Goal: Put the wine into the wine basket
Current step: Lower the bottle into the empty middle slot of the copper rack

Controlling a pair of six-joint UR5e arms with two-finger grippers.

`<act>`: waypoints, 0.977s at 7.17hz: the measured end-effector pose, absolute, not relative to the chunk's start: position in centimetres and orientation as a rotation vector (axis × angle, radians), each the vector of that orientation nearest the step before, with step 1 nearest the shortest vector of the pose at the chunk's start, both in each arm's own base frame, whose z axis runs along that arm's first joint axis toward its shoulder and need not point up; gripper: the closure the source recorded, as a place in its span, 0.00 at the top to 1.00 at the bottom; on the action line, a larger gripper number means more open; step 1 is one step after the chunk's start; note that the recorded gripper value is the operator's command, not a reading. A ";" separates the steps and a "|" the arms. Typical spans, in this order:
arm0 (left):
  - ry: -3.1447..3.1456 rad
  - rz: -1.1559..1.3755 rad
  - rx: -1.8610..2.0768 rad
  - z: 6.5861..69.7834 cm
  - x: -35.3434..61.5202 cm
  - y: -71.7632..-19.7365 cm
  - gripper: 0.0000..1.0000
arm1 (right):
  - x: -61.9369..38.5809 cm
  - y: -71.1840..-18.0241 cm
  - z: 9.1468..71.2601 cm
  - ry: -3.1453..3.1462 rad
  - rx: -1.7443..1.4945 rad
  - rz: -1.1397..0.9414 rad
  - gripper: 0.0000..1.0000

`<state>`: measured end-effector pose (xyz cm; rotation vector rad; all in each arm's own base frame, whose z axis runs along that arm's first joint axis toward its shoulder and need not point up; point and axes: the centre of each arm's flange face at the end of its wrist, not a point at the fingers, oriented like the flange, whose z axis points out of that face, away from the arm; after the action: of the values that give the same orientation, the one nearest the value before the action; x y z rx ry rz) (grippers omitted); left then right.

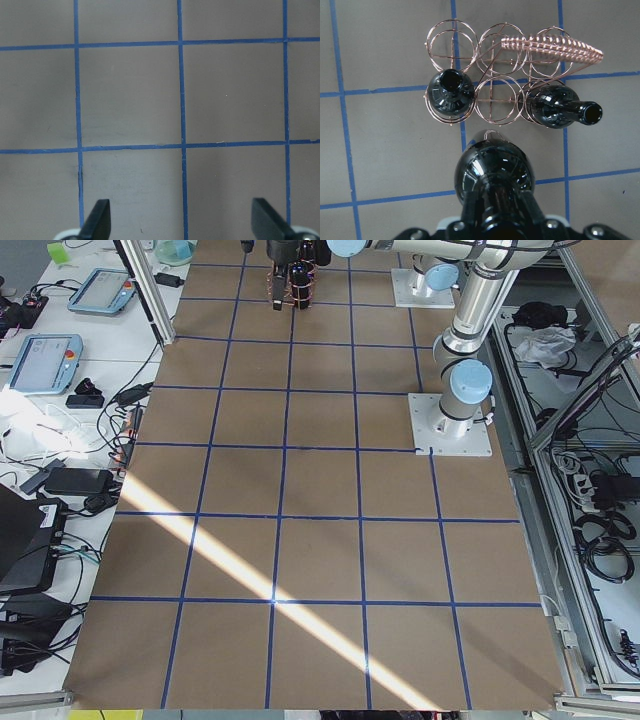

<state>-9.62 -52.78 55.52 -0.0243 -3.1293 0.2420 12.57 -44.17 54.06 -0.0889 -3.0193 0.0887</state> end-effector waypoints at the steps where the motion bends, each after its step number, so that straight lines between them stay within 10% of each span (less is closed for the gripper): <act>1: -3.131 0.242 -0.024 55.5 -9.6 -52.8 1.00 | 10.9 -44.7 54.0 -3.024 -0.088 0.084 0.00; 7: -3.132 0.240 -0.023 55.5 -9.6 -52.8 1.00 | 8.0 -48.3 52.1 -3.064 -0.052 0.138 0.00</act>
<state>-9.57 -52.81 55.48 -0.0234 -3.1325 0.2405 8.04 -48.33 52.13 -0.0523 -3.0642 0.1380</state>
